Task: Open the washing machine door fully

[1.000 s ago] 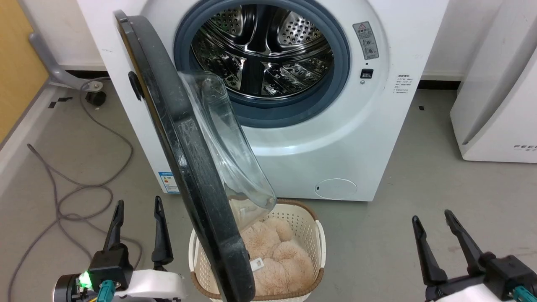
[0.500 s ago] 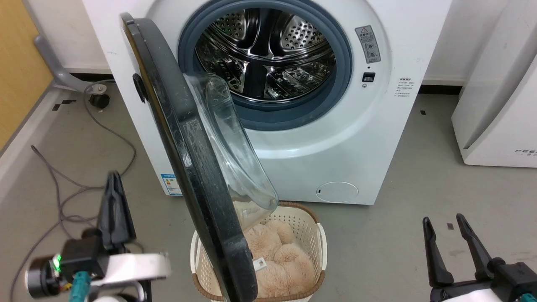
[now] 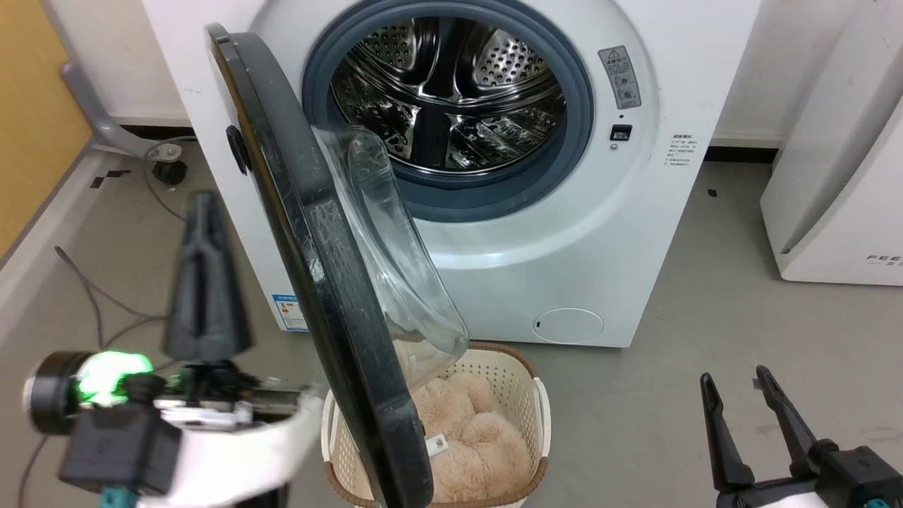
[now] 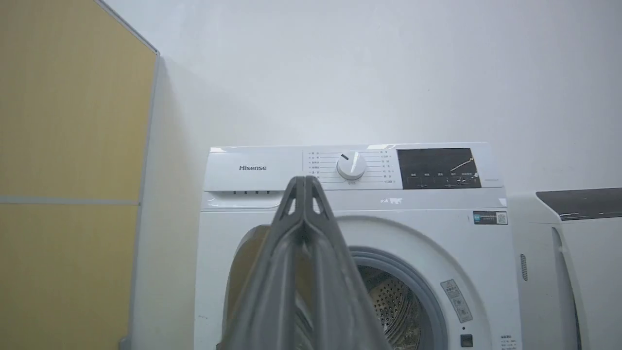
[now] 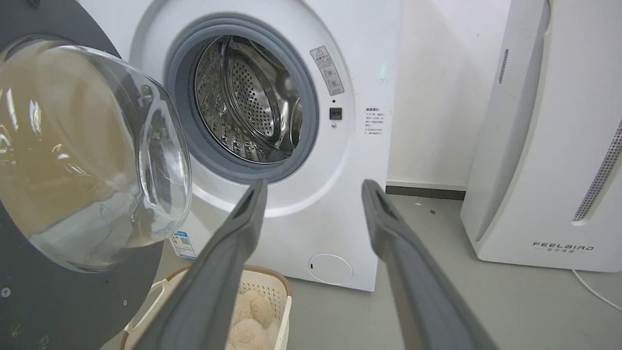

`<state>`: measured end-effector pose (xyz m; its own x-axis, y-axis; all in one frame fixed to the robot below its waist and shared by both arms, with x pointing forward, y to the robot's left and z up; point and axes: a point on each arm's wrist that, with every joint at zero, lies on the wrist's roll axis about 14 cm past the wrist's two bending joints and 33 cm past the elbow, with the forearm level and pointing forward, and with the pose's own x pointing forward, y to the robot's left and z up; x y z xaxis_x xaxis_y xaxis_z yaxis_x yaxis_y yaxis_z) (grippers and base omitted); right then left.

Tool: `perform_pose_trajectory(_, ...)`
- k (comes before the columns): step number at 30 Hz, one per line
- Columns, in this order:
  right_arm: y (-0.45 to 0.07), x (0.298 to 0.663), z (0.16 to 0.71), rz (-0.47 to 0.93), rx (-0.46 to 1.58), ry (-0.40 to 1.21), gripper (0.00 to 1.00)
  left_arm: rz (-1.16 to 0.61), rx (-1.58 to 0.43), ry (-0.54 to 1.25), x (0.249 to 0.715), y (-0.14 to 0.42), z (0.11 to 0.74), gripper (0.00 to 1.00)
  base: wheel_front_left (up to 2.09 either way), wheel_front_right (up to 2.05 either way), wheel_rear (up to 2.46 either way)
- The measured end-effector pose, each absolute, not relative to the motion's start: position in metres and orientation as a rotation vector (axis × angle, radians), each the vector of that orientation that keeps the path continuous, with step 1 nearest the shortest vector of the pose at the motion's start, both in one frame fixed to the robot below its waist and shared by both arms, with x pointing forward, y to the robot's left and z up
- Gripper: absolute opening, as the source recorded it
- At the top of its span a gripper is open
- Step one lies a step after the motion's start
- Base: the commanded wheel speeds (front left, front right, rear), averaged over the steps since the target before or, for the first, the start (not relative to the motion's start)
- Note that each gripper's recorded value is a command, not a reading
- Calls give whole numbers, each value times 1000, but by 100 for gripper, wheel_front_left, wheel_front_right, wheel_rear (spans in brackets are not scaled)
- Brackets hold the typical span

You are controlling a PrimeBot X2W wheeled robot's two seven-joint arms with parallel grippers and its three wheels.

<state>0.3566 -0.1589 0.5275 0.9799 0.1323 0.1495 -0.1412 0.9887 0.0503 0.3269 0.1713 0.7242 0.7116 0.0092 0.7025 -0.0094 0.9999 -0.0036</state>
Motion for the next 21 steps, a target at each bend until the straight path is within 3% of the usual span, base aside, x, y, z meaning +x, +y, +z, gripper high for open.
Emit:
perform_pose_trajectory(9,-155,357,529,149,63,-150,100,-226,-104,-832,306,108,739,0,0,0,0)
perform_pose_trajectory(21,-146,359,527,174,75,-144,100,-457,-150,-741,295,47,715,0,0,0,0)
